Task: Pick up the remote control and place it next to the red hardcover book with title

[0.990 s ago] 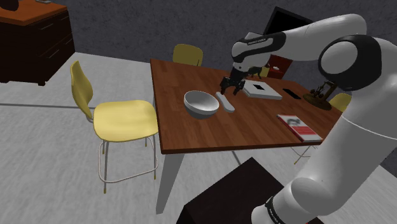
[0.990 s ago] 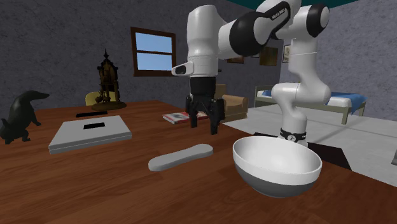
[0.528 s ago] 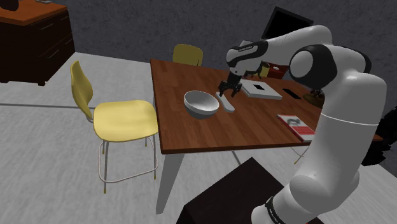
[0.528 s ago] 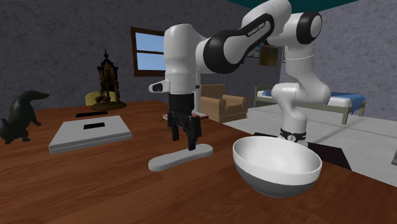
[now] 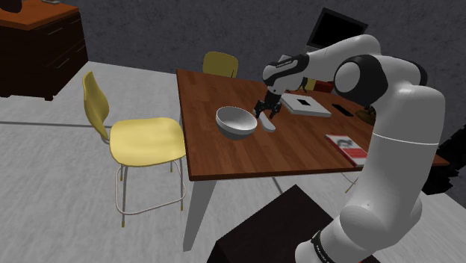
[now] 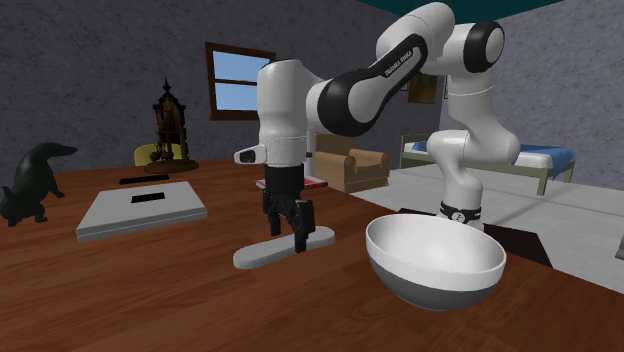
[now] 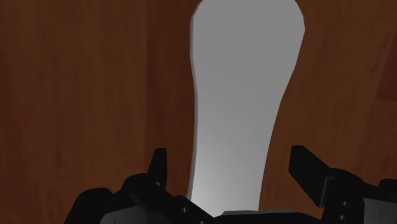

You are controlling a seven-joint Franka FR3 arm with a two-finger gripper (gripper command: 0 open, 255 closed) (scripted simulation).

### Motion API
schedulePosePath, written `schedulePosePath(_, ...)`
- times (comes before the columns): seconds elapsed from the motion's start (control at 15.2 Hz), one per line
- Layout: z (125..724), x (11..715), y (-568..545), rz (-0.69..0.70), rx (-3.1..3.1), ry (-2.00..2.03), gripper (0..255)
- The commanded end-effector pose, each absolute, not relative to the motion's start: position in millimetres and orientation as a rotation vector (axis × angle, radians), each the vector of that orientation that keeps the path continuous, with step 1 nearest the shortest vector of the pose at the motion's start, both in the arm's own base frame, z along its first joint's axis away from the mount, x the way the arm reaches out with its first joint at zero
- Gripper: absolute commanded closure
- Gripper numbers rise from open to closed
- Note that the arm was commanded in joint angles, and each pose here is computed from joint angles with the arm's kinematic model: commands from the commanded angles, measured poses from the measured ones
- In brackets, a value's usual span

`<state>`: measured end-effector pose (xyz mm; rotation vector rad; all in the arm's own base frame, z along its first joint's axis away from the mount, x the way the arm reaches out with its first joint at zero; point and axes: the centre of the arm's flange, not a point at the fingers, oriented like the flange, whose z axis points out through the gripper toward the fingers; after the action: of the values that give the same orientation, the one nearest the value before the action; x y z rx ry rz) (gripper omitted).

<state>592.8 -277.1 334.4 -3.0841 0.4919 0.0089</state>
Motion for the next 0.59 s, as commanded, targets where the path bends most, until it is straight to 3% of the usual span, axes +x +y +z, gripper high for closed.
schedulePosePath(0.0,333.5,592.9,-276.8,0.008,-3.084,0.492,0)
schedulePosePath(0.26,333.6,592.9,-276.8,0.008,-3.084,0.492,0)
schedulePosePath(0.33,333.6,592.9,-276.8,0.008,-3.084,0.492,255)
schedulePosePath(0.53,333.6,592.9,-276.9,0.008,-3.084,0.492,255)
